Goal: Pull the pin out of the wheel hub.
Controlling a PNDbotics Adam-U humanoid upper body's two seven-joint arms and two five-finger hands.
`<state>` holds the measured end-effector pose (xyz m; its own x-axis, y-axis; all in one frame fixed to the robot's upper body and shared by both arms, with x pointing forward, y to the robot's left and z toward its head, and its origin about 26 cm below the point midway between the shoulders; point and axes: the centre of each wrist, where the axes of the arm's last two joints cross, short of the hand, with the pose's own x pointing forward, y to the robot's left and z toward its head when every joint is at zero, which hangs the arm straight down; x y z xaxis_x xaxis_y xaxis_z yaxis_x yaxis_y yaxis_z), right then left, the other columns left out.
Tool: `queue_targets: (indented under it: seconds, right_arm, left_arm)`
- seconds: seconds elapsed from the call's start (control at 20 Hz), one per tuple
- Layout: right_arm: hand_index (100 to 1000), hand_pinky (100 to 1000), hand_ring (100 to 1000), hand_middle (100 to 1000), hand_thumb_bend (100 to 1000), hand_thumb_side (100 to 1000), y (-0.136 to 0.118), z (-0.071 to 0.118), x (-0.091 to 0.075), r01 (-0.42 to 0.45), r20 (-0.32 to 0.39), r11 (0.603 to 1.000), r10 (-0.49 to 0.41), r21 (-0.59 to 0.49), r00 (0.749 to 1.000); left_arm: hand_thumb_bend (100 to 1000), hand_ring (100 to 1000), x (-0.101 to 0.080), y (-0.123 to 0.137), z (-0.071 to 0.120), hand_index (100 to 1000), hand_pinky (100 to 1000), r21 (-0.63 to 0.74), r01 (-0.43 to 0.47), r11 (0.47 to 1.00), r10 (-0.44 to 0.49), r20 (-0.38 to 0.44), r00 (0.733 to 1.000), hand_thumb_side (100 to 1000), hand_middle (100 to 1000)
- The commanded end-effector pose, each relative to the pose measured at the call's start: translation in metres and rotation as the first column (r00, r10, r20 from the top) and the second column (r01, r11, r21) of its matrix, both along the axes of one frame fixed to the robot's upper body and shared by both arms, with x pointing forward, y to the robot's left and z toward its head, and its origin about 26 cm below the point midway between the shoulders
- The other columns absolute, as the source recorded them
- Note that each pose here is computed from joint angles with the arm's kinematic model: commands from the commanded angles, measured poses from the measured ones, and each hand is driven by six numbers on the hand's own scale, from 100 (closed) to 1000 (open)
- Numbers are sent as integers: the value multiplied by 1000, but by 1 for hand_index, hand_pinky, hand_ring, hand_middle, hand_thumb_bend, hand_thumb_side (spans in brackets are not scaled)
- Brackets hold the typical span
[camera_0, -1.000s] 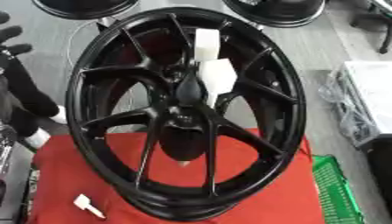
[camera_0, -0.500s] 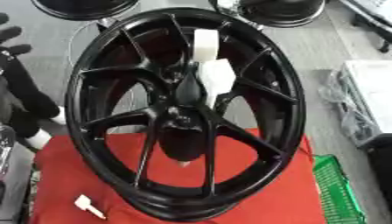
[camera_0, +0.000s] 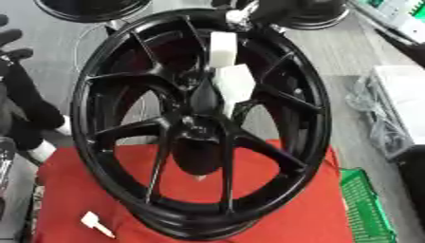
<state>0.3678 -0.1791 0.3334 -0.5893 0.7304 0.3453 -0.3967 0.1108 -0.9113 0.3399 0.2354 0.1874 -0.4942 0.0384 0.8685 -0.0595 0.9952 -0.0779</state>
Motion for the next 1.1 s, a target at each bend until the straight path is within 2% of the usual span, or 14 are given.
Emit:
queue_targets:
  seconds: [0.05, 0.25, 0.7, 0.8, 1.1]
  right_arm:
    - [808, 795, 727, 739, 100, 353, -15, 15, -7, -14, 55, 1000, 15, -18, 998]
    - [802, 799, 730, 736, 100, 293, -23, 13, -10, -45, 44, 998, 47, -52, 998]
    - [805, 819, 760, 757, 100, 323, -28, 3, -7, -73, 26, 989, 77, -131, 997]
    - [813, 839, 781, 763, 100, 271, -28, 1, -6, -76, 31, 987, 81, -139, 996]
    - [813, 839, 781, 763, 100, 271, -29, -2, -6, -83, 40, 985, 90, -154, 995]
  left_arm:
    - [265, 724, -1, 3, 8, 725, 647, 21, -2, 1000, 1, 23, 1000, 813, 700]
    - [265, 725, -1, 3, 8, 725, 647, 23, 2, 1000, -3, 23, 1000, 812, 701]
    - [266, 725, -1, 1, 9, 725, 647, 23, 10, 1000, -11, 23, 1000, 812, 701]
    - [265, 726, -1, 1, 8, 724, 648, 24, 13, 1000, -14, 22, 1000, 813, 701]
    - [265, 726, -1, 0, 8, 724, 648, 25, 17, 1000, -18, 21, 1000, 813, 701]
